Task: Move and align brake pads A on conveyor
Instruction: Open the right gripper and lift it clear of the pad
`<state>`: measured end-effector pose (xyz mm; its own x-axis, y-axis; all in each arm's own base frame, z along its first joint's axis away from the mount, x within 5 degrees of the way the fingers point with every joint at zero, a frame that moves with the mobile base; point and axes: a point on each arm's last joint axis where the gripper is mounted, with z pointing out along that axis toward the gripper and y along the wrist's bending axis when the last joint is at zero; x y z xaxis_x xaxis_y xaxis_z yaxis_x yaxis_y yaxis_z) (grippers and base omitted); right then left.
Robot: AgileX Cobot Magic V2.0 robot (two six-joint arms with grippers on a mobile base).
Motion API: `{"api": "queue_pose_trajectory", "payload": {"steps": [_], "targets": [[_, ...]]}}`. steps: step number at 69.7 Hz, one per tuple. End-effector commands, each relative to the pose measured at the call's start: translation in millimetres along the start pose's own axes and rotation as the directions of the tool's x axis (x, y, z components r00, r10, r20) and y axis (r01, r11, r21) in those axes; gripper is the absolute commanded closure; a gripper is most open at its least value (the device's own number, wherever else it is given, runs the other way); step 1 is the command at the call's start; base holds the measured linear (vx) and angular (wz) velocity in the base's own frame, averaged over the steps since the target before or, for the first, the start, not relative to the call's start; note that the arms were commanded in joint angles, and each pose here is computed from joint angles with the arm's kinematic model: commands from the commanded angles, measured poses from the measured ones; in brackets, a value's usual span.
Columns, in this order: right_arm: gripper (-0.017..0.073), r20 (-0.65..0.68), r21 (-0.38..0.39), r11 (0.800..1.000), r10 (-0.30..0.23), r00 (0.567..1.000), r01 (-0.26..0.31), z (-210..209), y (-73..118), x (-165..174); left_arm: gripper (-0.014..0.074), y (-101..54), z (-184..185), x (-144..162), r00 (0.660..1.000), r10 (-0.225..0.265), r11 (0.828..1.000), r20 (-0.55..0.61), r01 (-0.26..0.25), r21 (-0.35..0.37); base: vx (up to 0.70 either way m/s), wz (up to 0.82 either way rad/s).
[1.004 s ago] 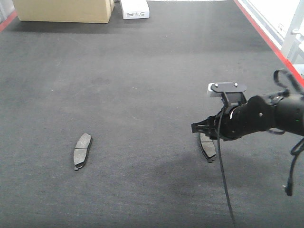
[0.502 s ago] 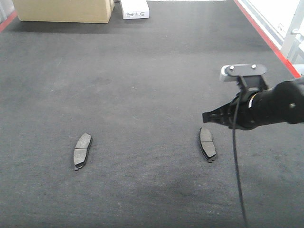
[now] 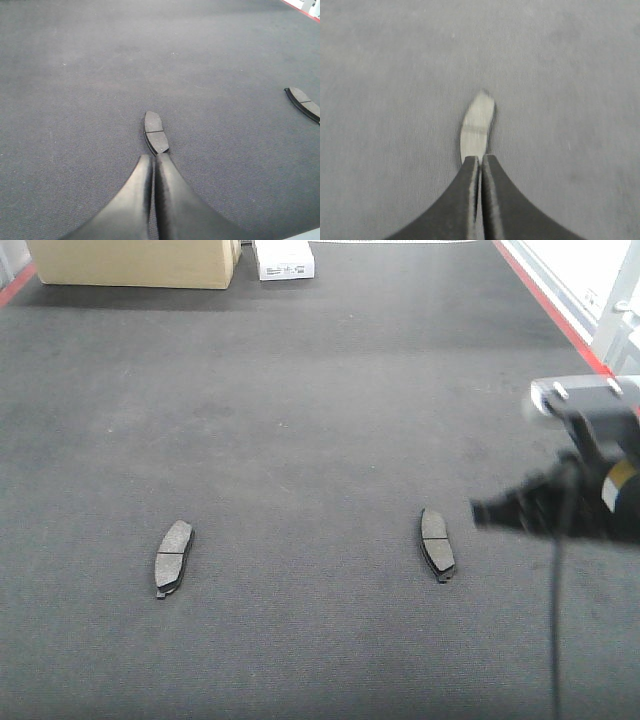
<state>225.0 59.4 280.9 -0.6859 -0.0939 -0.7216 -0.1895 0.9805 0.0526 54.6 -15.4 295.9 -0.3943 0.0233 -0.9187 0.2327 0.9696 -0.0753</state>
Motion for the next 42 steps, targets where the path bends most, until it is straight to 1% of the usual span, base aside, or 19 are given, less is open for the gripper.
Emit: {"api": "queue_pose_trajectory", "payload": {"steps": [1,13,28,34,39,42], "targets": [[0.0563,0.135,-0.008,1.000,-0.020,0.991,0.021,-23,-1.5,9,0.0599,-1.5,-3,-13,0.997,-0.002,1.000,0.079,0.001,0.014,0.00,0.00],[0.0563,0.186,-0.010,1.000,-0.021,0.982,0.023,-47,-5.0,44,0.0599,-1.5,-3,-13,0.997,-0.002,1.000,0.079,0.001,0.014,0.00,0.00],[0.0563,0.290,-0.014,1.000,-0.020,0.957,0.025,-77,-8.0,70,0.0599,-1.5,-3,-13,0.997,-0.002,1.000,0.079,0.001,0.014,0.00,0.00],[0.0563,0.339,-0.012,0.999,-0.028,0.940,0.034,-89,-9.1,79,0.0599,-1.5,-3,-12,0.997,-0.002,1.000,0.077,0.001,0.014,0.00,0.00],[0.0563,0.368,-0.003,0.998,-0.051,0.928,0.057,-97,-10.0,86,0.0599,-1.5,-3,-12,0.997,-0.002,1.000,0.077,0.001,0.014,0.00,0.00],[0.0563,0.395,-0.002,0.998,-0.056,0.917,0.061,-103,-10.4,89,0.0599,-1.5,-3,-12,0.997,-0.002,1.000,0.077,0.001,0.014,0.00,0.00]]}}
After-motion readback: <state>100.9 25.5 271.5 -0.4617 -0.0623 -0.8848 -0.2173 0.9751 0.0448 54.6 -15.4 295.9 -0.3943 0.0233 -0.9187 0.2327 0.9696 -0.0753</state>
